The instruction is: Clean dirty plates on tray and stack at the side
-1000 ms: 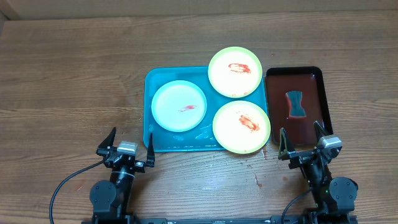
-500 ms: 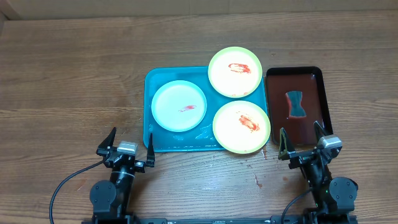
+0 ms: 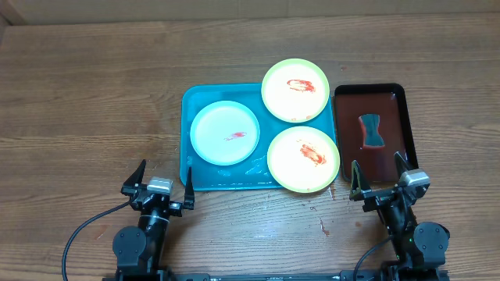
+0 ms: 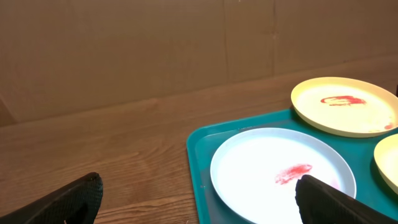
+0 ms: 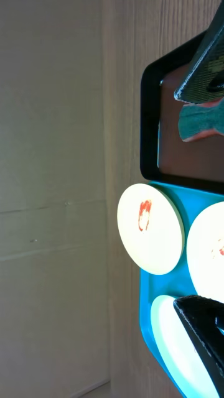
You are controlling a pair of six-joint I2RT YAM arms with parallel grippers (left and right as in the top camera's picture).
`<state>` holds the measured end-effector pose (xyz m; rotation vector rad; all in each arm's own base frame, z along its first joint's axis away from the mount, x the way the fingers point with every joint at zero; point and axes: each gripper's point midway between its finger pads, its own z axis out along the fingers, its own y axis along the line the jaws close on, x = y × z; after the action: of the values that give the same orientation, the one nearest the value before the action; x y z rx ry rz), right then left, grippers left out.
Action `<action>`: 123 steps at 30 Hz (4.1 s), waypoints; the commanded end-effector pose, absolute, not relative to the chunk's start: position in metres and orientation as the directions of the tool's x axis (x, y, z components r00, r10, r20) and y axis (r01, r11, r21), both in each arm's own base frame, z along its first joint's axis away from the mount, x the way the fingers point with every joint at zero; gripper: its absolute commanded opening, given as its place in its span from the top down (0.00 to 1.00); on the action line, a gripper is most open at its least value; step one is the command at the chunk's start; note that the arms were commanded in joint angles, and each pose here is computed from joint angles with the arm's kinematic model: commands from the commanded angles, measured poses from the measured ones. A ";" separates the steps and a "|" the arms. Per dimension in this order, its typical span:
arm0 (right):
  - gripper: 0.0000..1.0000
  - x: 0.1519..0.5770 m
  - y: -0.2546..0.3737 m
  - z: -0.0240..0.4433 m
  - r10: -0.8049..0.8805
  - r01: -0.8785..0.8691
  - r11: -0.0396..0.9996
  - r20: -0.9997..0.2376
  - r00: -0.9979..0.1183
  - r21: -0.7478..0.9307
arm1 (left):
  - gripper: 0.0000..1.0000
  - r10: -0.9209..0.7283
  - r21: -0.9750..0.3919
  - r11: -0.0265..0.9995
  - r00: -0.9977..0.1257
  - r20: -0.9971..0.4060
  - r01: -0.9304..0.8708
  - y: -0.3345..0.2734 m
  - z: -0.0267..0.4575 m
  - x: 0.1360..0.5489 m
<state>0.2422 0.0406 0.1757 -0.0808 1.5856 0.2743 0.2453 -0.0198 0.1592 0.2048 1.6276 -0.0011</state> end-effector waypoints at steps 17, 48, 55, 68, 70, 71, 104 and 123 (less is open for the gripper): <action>0.00 0.242 0.043 0.174 0.122 -0.233 0.964 -0.992 -0.035 0.127 | 0.00 0.150 0.144 0.982 -0.049 -0.987 0.119 -0.017 0.159 0.245; 0.00 0.242 0.043 0.174 0.122 -0.233 0.964 -0.992 -0.035 0.127 | 0.01 0.150 0.143 0.983 -0.049 -0.988 0.119 -0.017 0.159 0.245; 0.00 0.242 0.043 0.174 0.122 -0.233 0.964 -0.992 -0.035 0.127 | 0.00 0.150 0.143 0.983 -0.049 -0.988 0.119 -0.017 0.159 0.245; 0.00 0.242 0.043 0.174 0.122 -0.233 0.964 -0.992 -0.035 0.127 | 0.00 0.150 0.143 0.983 -0.049 -0.988 0.119 -0.017 0.159 0.245; 0.00 0.242 0.043 0.174 0.122 -0.233 0.964 -0.992 -0.035 0.127 | 0.00 0.150 0.143 0.983 -0.049 -0.988 0.119 -0.017 0.159 0.245; 0.00 0.242 0.043 0.174 0.122 -0.233 0.964 -0.992 -0.035 0.127 | 0.00 0.150 0.143 0.983 -0.049 -0.987 0.119 -0.017 0.159 0.245; 0.00 0.242 0.043 0.174 0.122 -0.233 0.964 -0.992 -0.035 0.127 | 0.00 0.150 0.143 0.983 -0.049 -0.987 0.119 -0.017 0.159 0.245; 0.00 0.242 0.043 0.174 0.123 -0.233 0.964 -0.992 -0.035 0.127 | 0.00 0.119 0.111 0.984 -0.049 -0.992 0.137 -0.020 0.159 0.245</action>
<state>0.2421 0.0407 0.1756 -0.0817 1.5859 0.2746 0.2453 -0.0200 0.1592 0.2050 1.6275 -0.0026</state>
